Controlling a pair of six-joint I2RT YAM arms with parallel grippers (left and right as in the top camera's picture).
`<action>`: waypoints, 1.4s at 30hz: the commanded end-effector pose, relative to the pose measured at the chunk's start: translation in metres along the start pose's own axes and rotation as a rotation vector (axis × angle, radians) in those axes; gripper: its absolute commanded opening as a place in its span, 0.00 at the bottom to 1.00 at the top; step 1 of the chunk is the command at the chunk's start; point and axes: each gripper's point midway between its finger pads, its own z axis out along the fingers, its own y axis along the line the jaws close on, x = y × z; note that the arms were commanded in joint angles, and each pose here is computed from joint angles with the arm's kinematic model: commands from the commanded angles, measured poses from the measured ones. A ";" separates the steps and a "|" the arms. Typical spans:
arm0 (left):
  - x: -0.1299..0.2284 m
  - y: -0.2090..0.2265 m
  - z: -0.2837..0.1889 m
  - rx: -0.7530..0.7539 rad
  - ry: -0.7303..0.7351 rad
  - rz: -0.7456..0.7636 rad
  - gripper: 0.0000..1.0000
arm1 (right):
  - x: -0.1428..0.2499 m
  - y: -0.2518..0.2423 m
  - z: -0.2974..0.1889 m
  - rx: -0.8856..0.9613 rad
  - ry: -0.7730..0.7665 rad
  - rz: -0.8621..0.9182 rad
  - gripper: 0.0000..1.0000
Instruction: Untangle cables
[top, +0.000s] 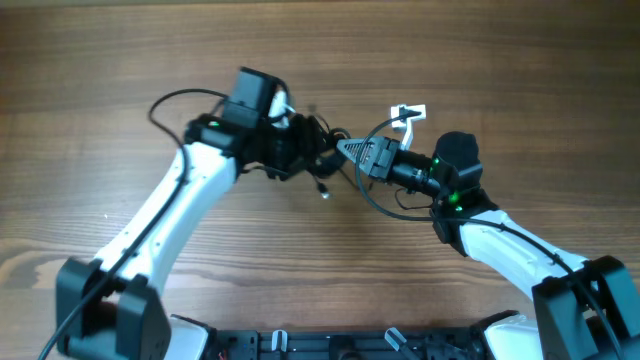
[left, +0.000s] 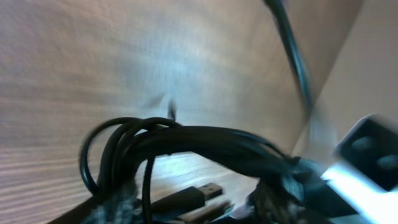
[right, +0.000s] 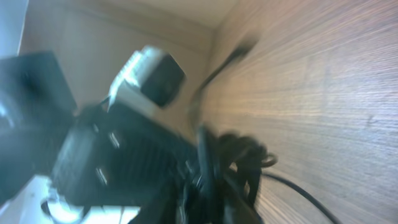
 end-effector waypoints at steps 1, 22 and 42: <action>-0.004 -0.018 -0.041 0.080 -0.072 0.030 0.66 | 0.004 0.017 0.004 -0.047 0.030 -0.037 0.25; -0.002 0.044 -0.048 -0.188 -0.129 -0.117 0.57 | -0.027 -0.031 -0.016 0.139 -0.080 -0.154 0.68; 0.029 0.146 0.066 -0.421 -0.180 -0.084 0.32 | -0.052 -0.052 -0.063 0.214 -0.102 -0.216 0.69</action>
